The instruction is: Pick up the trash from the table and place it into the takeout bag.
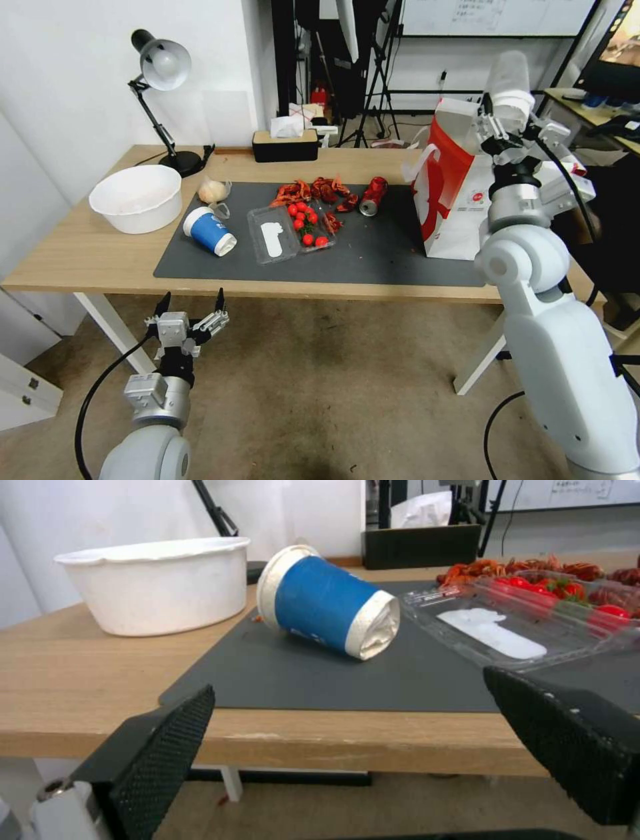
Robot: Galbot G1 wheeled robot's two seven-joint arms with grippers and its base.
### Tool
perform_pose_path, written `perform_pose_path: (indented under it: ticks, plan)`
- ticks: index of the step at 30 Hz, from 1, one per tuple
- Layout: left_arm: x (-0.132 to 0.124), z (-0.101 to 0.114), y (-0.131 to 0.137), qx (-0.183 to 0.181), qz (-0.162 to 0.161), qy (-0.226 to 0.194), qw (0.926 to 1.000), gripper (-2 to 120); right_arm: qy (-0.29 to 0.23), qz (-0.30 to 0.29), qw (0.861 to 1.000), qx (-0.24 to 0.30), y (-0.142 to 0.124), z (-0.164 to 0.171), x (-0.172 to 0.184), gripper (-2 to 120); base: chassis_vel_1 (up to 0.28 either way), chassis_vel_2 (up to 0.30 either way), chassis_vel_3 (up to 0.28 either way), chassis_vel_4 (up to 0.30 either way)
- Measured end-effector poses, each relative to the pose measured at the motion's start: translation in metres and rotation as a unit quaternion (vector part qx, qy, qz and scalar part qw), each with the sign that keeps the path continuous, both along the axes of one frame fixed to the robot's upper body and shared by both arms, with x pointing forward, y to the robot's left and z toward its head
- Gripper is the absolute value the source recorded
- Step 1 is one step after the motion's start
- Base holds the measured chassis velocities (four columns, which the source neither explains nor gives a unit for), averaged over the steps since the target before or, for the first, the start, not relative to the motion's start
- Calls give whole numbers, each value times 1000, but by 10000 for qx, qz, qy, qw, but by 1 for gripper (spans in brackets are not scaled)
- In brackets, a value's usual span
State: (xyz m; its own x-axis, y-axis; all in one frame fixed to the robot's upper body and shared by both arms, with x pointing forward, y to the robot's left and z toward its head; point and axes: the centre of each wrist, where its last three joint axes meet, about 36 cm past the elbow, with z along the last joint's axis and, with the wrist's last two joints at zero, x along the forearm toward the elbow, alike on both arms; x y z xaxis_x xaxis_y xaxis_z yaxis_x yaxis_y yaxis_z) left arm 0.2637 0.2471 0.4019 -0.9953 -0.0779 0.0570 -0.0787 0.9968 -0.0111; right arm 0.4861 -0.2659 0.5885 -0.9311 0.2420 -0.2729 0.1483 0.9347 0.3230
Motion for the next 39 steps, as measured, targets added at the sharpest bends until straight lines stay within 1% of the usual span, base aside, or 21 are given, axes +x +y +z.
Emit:
perform_pose_path:
  ticks: [5,10,14,15,16,17,20,23,25,28,29,30,32,34,36,37,38,39]
  plan:
    - [-1,0,3,31,32,-35,10000,100,377,-256,9989,67,1,0,8,69,0,0,0,0]
    - [-1,0,3,34,41,-43,10000,100,478,-304,9984,75,1,0,10,69,0,0,0,0]
    - [-1,0,2,33,42,-50,10000,100,510,-306,9982,77,1,-1,10,87,0,0,0,0]
    - [-1,0,2,33,42,-50,10000,100,510,-306,9982,77,1,-1,10,87,0,0,0,0]
    - [-1,0,2,34,42,-51,10000,100,520,-311,9981,76,1,-2,9,94,0,0,0,0]
    - [-1,0,2,34,42,-52,10000,100,523,-313,9981,76,1,-2,9,96,0,0,0,0]
    - [-1,2,2,37,39,-70,10000,100,510,-303,9982,76,0,-2,7,100,0,0,0,0]
    - [-1,3,2,41,37,-81,10000,100,479,-289,9984,89,0,0,5,100,0,0,0,0]
    - [-1,3,2,46,33,-87,9999,100,423,-235,9987,129,0,1,3,100,0,0,0,0]
    - [-1,4,3,59,25,-95,9999,100,87,55,9996,258,1,6,-6,100,0,0,0,0]
    - [-1,4,3,59,25,-95,9999,100,87,55,9996,258,1,6,-6,100,0,0,0,0]
    - [-1,4,3,60,23,-97,9999,100,-15,136,9996,263,1,7,-8,100,0,0,0,0]
    - [-1,5,3,62,18,-100,9999,100,-391,418,9980,263,1,9,-18,100,0,0,0,0]
    - [-1,5,3,61,16,-101,9999,100,-474,483,9974,263,1,10,-21,100,0,0,0,0]
    - [0,5,3,60,9,-111,9999,100,-827,892,9924,207,5,11,-37,100,0,0,0,0]
    - [0,5,3,60,4,-115,9999,100,-893,1033,9905,160,6,9,-44,100,0,0,0,0]
    - [0,5,3,60,4,-115,9999,100,-893,1033,9905,160,6,9,-44,100,0,0,0,0]
    - [1,5,3,62,-1,-120,9999,100,-929,1231,9880,66,9,4,-54,100,0,0,0,0]
